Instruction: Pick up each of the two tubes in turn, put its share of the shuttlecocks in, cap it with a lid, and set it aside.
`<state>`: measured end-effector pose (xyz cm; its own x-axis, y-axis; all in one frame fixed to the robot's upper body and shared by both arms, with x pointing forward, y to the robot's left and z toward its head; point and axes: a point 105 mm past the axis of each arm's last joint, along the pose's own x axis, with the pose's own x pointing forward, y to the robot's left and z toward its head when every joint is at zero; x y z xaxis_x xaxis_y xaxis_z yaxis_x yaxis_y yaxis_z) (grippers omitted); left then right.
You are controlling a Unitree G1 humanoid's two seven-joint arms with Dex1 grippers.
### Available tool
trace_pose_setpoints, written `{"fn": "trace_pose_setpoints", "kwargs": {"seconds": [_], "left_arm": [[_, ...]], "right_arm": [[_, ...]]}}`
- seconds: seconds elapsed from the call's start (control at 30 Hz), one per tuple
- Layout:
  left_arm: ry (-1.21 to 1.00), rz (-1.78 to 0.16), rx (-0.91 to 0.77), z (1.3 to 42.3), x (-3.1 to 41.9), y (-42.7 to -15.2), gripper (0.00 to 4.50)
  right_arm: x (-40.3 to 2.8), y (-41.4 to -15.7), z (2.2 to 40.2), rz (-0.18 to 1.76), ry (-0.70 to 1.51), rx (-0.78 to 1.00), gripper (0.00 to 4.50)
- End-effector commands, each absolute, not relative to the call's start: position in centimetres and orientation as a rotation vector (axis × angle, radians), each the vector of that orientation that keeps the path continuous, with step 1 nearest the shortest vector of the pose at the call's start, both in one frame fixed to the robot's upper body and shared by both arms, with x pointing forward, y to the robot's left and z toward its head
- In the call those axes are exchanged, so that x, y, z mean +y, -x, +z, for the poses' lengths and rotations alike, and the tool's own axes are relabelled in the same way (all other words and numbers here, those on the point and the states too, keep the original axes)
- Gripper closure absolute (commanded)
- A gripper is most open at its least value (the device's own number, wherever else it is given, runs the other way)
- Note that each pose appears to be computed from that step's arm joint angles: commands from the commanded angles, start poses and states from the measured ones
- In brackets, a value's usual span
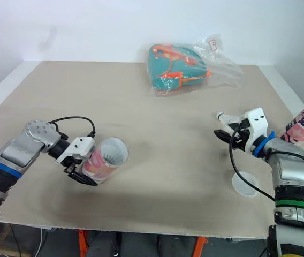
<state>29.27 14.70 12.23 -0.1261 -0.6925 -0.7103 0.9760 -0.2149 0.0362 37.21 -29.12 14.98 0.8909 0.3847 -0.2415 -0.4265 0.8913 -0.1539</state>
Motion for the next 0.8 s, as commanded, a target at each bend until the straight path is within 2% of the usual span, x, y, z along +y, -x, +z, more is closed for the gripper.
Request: {"fn": "trace_pose_setpoints", "kwargs": {"seconds": [0.03,0.4,0.53,0.67,0.73,0.8], "left_arm": [[-0.727,-1.675,0.542,11.8,14.5,-29.1,1.43],[-0.724,-1.661,0.546,11.9,14.8,-29.0,1.43],[-0.728,-1.662,0.546,12.0,14.8,-28.9,1.43],[-0.727,-1.664,0.545,12.2,14.7,-28.8,1.43],[-0.726,-1.662,0.548,12.2,14.7,-28.7,1.43],[-0.725,-1.659,0.554,12.1,14.8,-28.6,1.43]], "right_arm": [[-29.3,-38.2,16.1,0.387,0.243,0.179,1.22],[-29.0,-40.5,15.9,0.345,0.229,0.187,1.22],[-29.5,-42.0,14.3,0.246,0.254,0.268,1.22],[-30.3,-42.7,14.0,0.157,0.232,0.325,2.44],[-30.1,-42.9,14.5,0.168,0.237,0.307,3.63],[-29.6,-43.1,15.5,0.201,0.249,0.267,4.04]]}}
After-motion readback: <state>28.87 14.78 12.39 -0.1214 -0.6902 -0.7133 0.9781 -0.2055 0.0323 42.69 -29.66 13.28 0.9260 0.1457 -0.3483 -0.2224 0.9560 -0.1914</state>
